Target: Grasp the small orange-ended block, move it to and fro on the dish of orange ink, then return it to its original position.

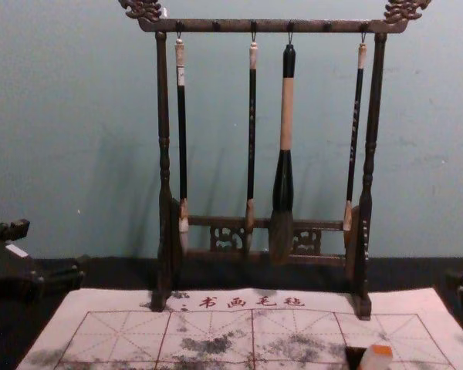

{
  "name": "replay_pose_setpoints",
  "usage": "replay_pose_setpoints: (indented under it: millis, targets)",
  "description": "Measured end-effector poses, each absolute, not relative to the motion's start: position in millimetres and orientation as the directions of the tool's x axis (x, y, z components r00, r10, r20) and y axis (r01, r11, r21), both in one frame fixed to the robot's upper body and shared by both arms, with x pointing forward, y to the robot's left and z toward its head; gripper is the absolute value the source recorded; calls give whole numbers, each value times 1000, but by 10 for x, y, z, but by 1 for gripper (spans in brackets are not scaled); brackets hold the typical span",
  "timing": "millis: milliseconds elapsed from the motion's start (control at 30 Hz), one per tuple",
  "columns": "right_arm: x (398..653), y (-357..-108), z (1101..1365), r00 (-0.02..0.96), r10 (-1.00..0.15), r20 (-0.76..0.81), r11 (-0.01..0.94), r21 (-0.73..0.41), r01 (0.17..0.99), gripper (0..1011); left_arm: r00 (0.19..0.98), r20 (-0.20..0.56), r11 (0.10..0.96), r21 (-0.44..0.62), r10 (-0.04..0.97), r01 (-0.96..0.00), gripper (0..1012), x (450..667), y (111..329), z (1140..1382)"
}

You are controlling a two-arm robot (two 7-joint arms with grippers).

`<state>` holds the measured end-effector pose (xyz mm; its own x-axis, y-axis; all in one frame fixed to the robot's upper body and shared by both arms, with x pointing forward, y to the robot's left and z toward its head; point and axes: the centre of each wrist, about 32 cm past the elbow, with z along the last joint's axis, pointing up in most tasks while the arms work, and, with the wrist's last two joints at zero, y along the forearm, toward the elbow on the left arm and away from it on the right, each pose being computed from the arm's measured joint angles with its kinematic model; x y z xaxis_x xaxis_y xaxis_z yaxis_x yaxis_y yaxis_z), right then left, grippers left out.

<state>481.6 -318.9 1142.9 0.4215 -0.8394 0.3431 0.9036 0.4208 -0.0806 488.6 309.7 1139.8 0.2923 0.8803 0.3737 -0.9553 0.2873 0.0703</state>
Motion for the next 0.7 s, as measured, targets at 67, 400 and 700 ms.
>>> replay_pose_setpoints:
  millis: [67, 400, 700]
  targets:
    - [4789, -3221, 11446, 477, -810, 341, 476, -93, 874, 1000, 292, 374, 287, 70, 880, -955, 1002, 4886, 3097, 11398]
    - [4757, -3340, 11476, 721, -623, 303, 709, -171, 684, 1002, 292, 374, 287, 70, 880, -955, 1001, 4886, 3097, 11398]
    - [4905, -3299, 11428, 832, -489, 261, 813, -210, 544, 1002, 292, 374, 287, 70, 880, -955, 1001, 4886, 3097, 11398]
